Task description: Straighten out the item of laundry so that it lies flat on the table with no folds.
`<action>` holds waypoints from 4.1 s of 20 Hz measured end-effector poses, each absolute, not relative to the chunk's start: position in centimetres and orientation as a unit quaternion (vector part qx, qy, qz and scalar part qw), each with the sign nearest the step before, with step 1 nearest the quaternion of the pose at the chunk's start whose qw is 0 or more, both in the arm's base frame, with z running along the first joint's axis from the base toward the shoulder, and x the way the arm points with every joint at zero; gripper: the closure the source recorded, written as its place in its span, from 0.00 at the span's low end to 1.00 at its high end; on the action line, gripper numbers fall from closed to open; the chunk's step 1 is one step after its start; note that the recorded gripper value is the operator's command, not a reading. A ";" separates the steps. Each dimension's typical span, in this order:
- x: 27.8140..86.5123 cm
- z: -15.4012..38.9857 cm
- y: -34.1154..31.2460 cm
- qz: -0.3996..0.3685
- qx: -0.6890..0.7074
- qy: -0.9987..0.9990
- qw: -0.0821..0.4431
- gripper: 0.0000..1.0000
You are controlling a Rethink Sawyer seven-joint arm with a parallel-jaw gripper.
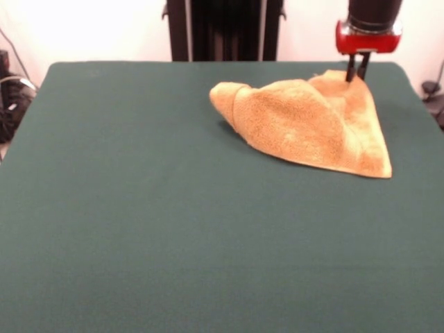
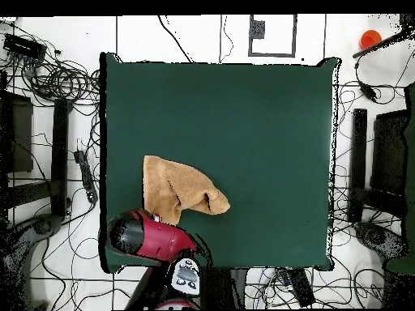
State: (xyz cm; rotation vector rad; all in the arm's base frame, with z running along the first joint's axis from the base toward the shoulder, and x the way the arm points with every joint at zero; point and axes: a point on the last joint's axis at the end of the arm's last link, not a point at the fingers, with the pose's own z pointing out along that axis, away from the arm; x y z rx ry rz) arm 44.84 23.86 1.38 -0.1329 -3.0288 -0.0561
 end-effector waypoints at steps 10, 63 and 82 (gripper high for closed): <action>44.9 1.5 24.4 -0.020 -0.058 -0.996 0.059 1.00; 47.1 3.2 28.9 -0.008 -0.168 -0.985 0.047 1.00; 45.4 2.5 31.9 -0.005 -0.216 -0.975 0.044 1.00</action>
